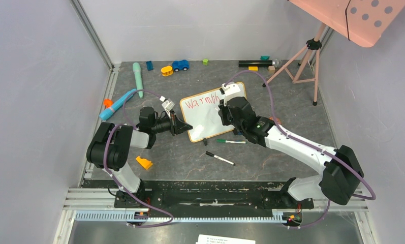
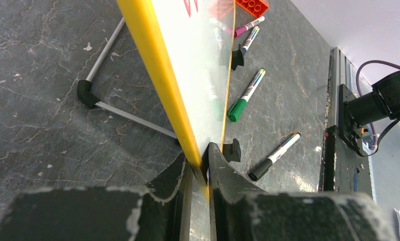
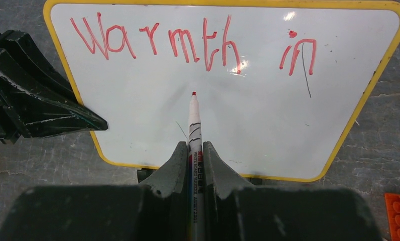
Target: Write a sentence on the whiteboard
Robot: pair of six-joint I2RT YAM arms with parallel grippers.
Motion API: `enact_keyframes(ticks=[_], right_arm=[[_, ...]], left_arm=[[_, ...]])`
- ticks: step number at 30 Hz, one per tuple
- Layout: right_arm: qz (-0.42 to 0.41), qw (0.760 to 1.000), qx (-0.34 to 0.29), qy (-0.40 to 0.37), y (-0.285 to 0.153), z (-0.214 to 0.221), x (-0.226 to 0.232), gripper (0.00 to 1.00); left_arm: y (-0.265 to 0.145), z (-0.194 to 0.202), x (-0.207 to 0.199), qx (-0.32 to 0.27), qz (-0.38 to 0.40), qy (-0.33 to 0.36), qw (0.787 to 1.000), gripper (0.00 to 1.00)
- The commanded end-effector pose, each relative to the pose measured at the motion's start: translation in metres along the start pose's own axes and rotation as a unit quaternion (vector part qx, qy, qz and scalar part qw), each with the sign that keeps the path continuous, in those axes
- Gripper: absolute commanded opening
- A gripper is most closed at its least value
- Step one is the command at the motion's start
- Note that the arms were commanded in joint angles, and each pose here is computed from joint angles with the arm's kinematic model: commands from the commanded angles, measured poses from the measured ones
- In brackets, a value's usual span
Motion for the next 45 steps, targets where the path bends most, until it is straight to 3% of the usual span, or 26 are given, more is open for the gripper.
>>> enact_keyframes(ticks=[1,29,45], right_arm=[[-0.020,0.999,-0.032,-0.002,-0.003,-0.026,0.008,0.00],[-0.032,0.997,-0.058,-0.029,-0.004,-0.034,0.017,0.00],[-0.086,0.993,-0.062,-0.052,-0.001,-0.037,0.043,0.00]], left_arm=[[0.000,-0.010,0.016,-0.022,-0.043,0.034,0.998,0.03],[0.000,-0.010,0.015,-0.019,-0.036,0.039,0.998,0.02],[0.000,-0.010,0.015,-0.018,-0.036,0.039,0.998,0.02]])
Point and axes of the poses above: each gripper's point midway between its finger pads, its own y axis out along the fingers, its own x axis along the line the jaws close on, z = x × y, the point moved 2 cm from there along -y, back along the fingers, and after that the axes turned 4 degrees about -y, right-handed, at the moved point
